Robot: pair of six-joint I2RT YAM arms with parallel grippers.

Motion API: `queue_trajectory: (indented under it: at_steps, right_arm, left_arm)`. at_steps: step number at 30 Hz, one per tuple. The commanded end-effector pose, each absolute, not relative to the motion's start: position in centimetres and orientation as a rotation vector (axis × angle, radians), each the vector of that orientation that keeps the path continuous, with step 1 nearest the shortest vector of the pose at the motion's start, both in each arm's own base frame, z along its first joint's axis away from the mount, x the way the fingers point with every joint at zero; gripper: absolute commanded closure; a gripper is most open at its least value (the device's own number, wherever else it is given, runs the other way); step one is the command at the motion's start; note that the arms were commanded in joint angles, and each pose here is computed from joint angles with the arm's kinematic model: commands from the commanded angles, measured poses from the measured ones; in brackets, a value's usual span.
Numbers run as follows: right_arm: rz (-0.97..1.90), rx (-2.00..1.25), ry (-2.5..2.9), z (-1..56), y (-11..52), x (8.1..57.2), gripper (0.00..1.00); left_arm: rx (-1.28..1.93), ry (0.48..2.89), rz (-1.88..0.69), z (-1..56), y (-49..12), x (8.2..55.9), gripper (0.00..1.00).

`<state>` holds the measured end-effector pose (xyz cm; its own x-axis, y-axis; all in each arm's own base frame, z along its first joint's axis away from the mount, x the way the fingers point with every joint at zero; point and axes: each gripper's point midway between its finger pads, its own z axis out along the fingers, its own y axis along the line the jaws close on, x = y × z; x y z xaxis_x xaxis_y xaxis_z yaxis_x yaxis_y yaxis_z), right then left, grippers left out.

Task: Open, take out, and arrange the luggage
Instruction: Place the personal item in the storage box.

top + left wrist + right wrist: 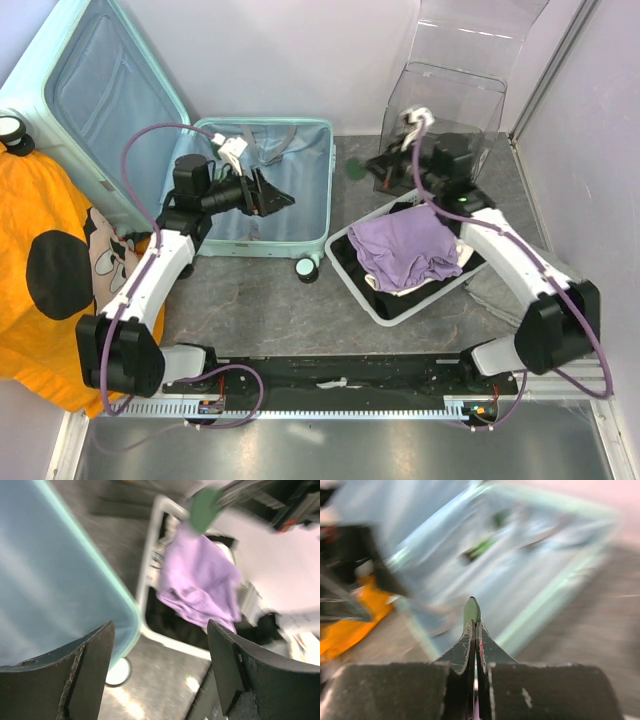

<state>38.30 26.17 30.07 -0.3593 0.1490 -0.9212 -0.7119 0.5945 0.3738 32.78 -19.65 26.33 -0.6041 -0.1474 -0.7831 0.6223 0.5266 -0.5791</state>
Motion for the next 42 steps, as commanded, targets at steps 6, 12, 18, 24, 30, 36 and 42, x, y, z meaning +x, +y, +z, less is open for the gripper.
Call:
queue_trajectory:
  at_steps: [6, 12, 18, 24, 30, 36, 42]
  right_arm:
    - [0.275, -0.052, 1.844, 33.3, 10.1, 46.7, 1.00]
    - [0.193, -0.030, 1.976, 29.2, 8.7, 50.7, 1.00]
    - [0.111, 0.034, 2.026, 26.5, 6.5, 53.2, 1.00]
    - [0.062, 0.059, 2.074, 23.9, 5.0, 54.2, 1.00]
    - [0.127, 0.065, 2.100, 22.0, 4.8, 55.0, 1.00]
    - [0.277, 0.036, 2.133, 20.1, 6.6, 55.2, 1.00]
    - [0.337, 0.028, 2.135, 19.3, 7.4, 55.2, 1.00]
  left_arm:
    - [0.242, 1.866, -0.698, 29.4, -13.3, 35.3, 0.18]
    - [0.232, 1.837, -0.606, 30.2, -12.1, 35.1, 0.19]
    - [0.241, 1.840, -0.655, 29.8, -12.8, 35.0, 0.28]
    - [0.239, 1.858, -0.723, 29.3, -13.6, 35.0, 0.28]
    - [0.239, 1.858, -0.720, 29.2, -13.6, 35.0, 0.28]
    - [0.247, 1.865, -0.723, 28.9, -13.6, 35.0, 0.28]
    - [0.264, 1.866, -0.739, 28.8, -13.9, 35.0, 0.28]
